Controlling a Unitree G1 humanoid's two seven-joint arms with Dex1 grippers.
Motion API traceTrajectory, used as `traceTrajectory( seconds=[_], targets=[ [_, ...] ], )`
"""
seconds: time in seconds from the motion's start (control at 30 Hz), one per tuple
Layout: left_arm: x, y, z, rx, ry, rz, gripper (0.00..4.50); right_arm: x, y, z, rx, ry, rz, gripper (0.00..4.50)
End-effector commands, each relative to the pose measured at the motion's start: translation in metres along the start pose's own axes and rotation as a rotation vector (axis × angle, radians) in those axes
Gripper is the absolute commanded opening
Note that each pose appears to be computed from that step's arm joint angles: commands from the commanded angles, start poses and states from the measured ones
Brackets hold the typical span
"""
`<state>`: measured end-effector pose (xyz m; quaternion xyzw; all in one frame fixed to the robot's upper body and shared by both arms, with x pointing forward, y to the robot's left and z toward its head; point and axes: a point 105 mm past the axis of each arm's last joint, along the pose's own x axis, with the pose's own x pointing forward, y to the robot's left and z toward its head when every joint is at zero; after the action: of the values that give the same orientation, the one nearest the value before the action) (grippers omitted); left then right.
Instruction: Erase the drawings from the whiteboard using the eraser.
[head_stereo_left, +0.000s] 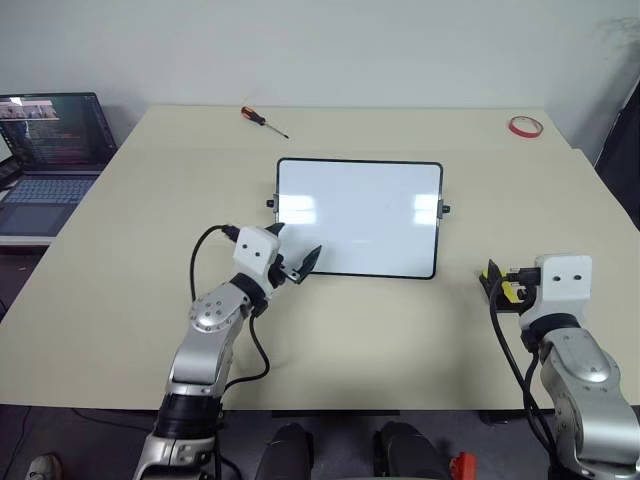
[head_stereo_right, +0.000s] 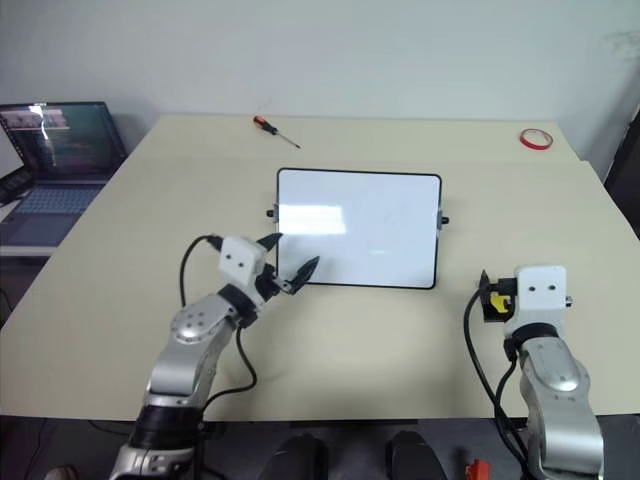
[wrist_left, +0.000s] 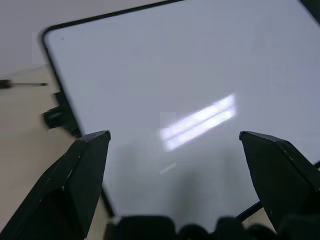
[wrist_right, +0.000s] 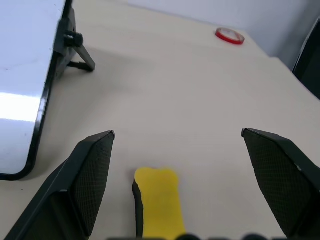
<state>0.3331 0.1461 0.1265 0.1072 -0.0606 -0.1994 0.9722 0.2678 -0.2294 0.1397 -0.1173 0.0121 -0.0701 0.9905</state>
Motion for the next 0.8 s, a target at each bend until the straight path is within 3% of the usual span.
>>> traceTrajectory(
  seconds=[0.03,0.3,0.8],
  targets=[
    [-0.016,0.011,0.016,0.057,-0.054,0.117,4.50,-0.011,0.002,0.012,-0.021,-0.085,-0.015,4.46],
    [-0.049,-0.001,0.004,0.057,-0.006,0.195,4.50,-0.040,0.005,-0.019,-0.055,-0.050,0.014,4.46],
    [-0.046,-0.024,-0.002,0.031,-0.008,0.147,4.50,-0.064,0.001,-0.025,-0.077,-0.005,-0.039,4.46]
  ],
)
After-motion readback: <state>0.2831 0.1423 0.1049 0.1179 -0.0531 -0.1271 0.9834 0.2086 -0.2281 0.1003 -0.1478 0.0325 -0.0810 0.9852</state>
